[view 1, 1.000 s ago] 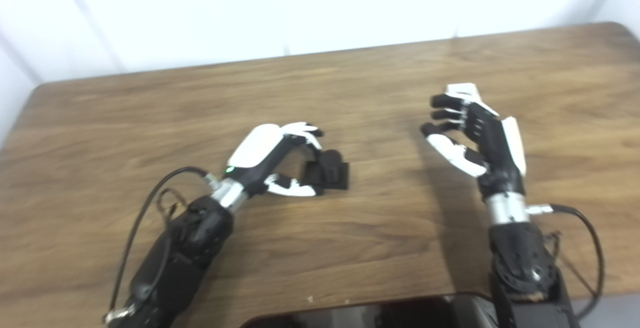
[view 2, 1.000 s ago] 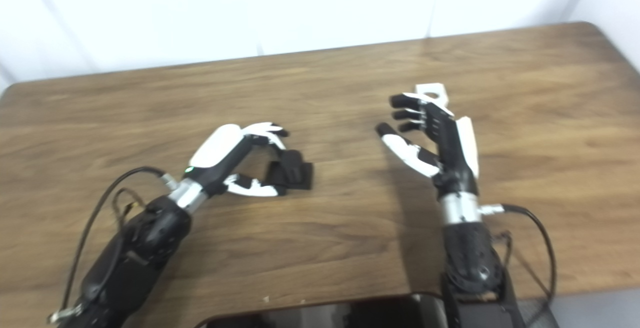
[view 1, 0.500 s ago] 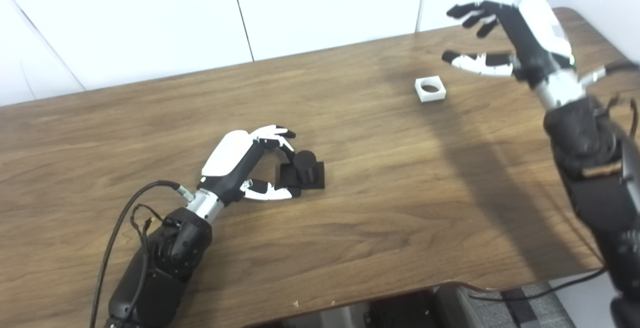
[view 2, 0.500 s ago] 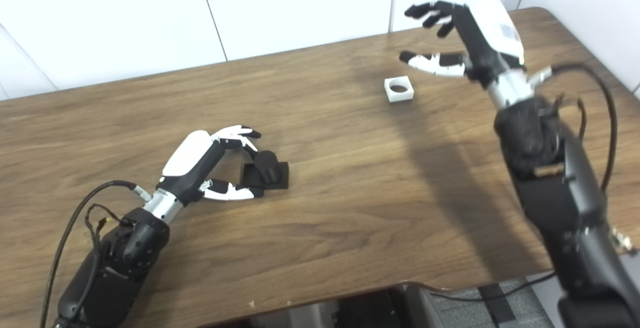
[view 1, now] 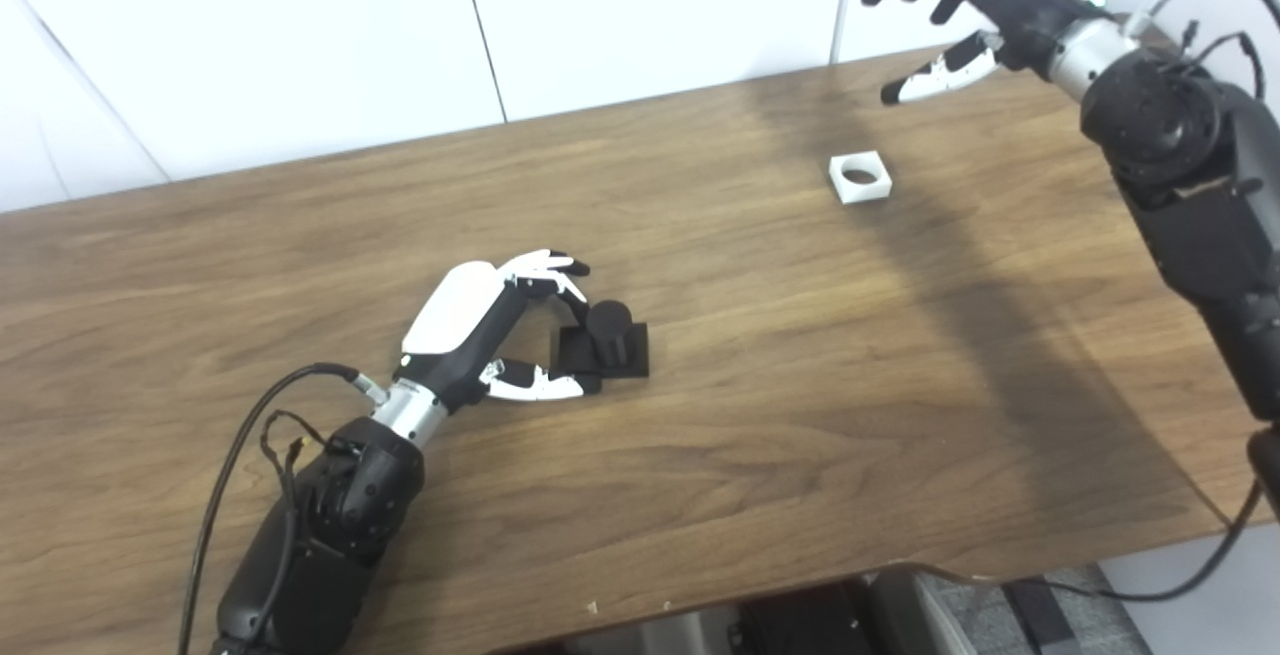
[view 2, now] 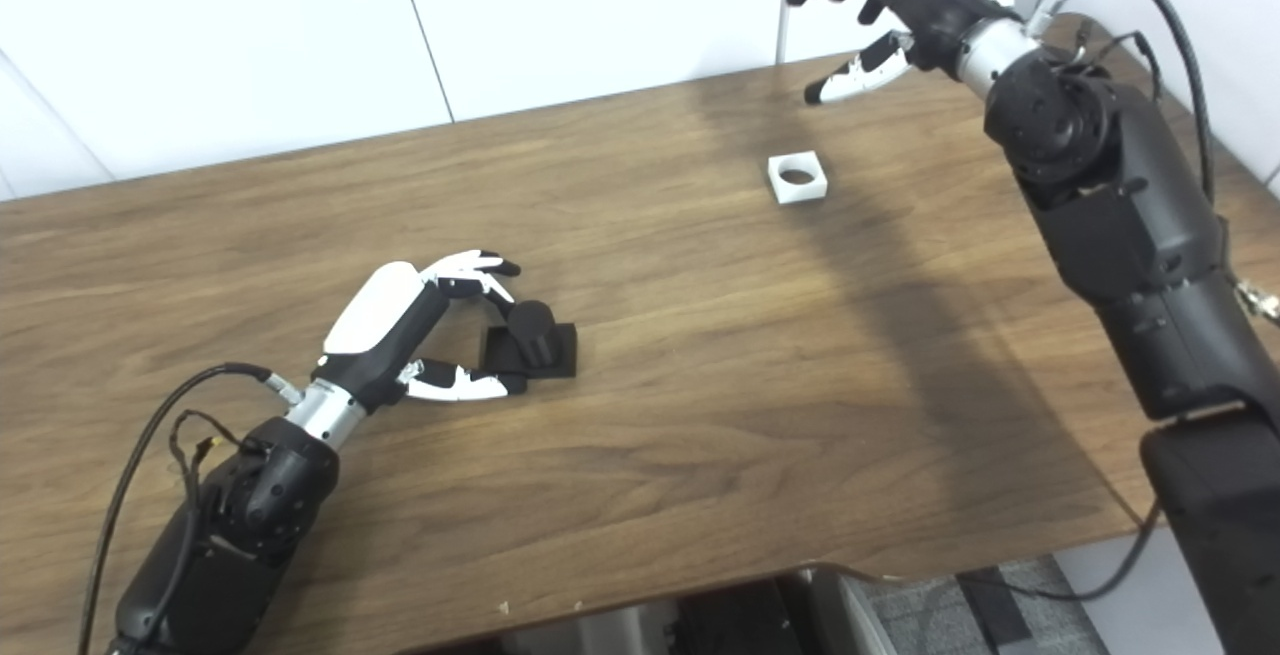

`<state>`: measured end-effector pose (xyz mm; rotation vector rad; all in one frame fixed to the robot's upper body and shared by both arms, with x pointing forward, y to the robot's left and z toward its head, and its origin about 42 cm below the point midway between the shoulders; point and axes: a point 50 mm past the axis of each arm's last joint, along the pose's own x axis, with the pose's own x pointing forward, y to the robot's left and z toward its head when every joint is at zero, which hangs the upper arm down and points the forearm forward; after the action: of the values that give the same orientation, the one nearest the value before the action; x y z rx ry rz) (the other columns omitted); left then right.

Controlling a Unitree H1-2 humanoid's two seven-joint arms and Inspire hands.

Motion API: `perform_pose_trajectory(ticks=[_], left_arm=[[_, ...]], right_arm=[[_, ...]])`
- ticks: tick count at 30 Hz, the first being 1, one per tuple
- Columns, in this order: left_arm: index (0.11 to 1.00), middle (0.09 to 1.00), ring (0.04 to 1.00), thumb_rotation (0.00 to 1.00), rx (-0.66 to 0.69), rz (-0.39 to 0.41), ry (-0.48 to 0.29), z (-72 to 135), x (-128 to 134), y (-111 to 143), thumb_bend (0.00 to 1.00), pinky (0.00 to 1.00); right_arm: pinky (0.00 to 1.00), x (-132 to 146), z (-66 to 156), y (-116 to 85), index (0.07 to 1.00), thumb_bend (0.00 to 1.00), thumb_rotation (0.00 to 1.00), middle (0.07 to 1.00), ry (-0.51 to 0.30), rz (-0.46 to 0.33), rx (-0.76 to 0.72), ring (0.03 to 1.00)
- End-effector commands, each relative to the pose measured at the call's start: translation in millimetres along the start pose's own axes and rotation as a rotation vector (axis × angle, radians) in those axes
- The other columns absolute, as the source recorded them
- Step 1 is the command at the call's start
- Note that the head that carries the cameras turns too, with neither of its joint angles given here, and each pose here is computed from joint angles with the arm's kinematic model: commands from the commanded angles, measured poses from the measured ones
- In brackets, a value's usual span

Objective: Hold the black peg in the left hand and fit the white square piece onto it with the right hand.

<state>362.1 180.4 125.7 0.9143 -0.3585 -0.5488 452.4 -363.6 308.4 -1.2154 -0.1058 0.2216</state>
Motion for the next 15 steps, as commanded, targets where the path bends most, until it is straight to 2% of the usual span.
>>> perform_pose_trajectory(ticks=[1,3,6,9,15], left_arm=[[0.487,0.826,0.882,0.07,0.063,-0.066,0.097,-21.0,-13.2,-0.4,0.52,0.77],[0.487,0.827,0.883,0.07,0.064,-0.066,0.097,-20.7,-13.2,-0.4,0.52,0.77],[0.486,0.827,0.883,0.07,0.063,-0.066,0.096,-19.4,-13.1,-0.7,0.52,0.77],[0.486,0.824,0.882,0.07,0.061,-0.063,0.095,-18.7,-13.0,-1.4,0.52,0.76],[0.486,0.828,0.885,0.07,0.066,-0.073,0.102,-19.2,-12.7,-1.9,0.52,0.77]], right_arm=[[0.83,11.8,9.6,-37.3,0.784,0.73,0.22,0.892,-0.037,-0.008,-0.045,0.921],[0.84,17.6,8.1,-34.7,0.801,0.75,0.24,0.918,-0.019,0.035,-0.046,0.94],[0.91,19.2,6.2,-30.5,0.828,0.78,0.36,0.95,-0.005,0.084,-0.038,0.992],[0.92,18.5,3.1,-26.9,0.837,0.82,0.44,0.957,-0.001,0.111,-0.019,0.999],[0.9,15.4,0.0,-20.8,0.851,0.8,0.42,0.955,0.008,0.166,-0.024,0.999]])
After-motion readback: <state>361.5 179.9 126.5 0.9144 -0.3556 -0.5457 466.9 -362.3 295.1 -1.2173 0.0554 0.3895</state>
